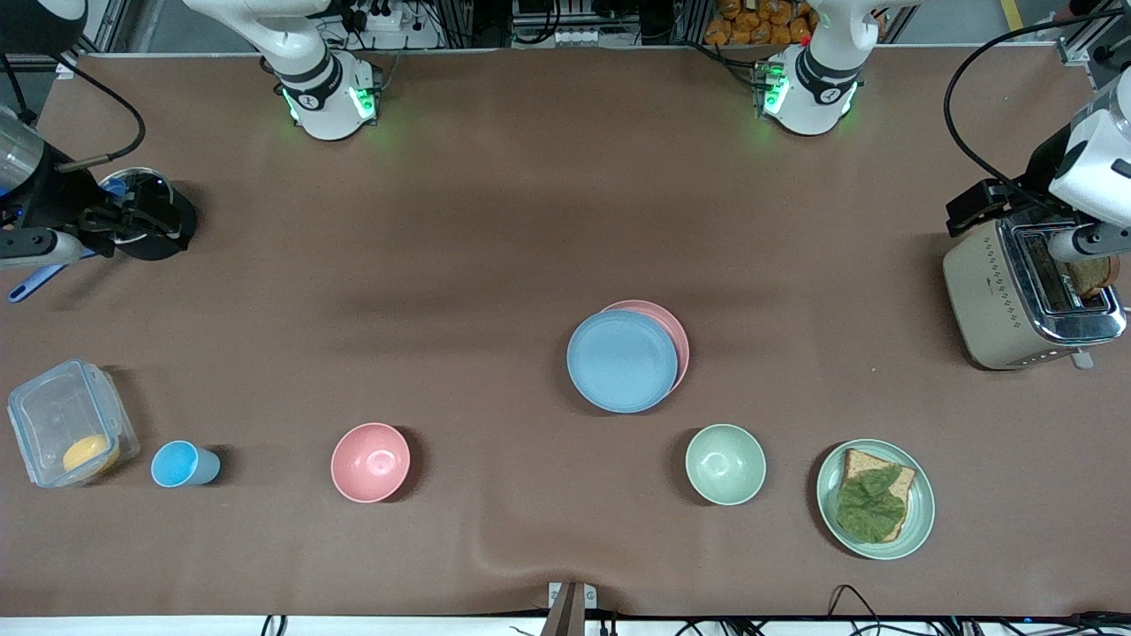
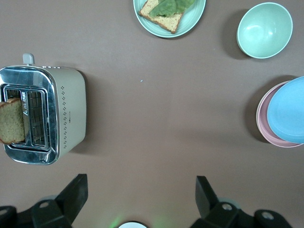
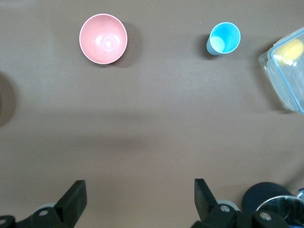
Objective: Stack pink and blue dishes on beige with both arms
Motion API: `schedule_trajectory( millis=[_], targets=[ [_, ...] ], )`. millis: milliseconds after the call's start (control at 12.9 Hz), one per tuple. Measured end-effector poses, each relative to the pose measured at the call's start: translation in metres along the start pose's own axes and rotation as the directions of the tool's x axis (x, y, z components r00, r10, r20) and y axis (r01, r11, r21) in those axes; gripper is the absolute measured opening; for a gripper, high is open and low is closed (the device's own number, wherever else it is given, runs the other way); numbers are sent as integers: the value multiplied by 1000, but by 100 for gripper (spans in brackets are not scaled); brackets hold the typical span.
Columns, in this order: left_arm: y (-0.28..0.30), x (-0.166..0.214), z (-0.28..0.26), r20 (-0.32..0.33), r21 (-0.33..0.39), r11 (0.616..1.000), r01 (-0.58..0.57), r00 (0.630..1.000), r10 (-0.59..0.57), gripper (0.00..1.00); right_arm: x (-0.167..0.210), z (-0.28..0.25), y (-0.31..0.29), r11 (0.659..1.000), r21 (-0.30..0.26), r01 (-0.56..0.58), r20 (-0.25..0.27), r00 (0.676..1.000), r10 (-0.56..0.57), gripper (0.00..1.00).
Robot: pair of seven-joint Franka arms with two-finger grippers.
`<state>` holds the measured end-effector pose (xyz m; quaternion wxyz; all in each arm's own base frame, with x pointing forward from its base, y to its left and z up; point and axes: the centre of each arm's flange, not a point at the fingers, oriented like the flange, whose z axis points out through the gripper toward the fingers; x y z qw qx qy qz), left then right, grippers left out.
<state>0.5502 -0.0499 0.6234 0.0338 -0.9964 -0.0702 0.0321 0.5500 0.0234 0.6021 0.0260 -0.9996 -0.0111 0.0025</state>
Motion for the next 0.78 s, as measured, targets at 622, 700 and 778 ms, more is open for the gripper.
schedule_trajectory(
  millis=[622,700,778],
  targets=[
    [3,3,7,14,2,1000,-5,1000,5,100,-3,2,-1,998,-20,-67,18,998,68,100],
    [1,3,7,14,2,1000,-1,1000,1,100,-3,2,-1,998,-20,-67,18,998,68,100],
    [-2,4,8,15,2,1000,4,1000,-4,100,-3,2,-1,998,-20,-68,18,998,68,100]
  ],
)
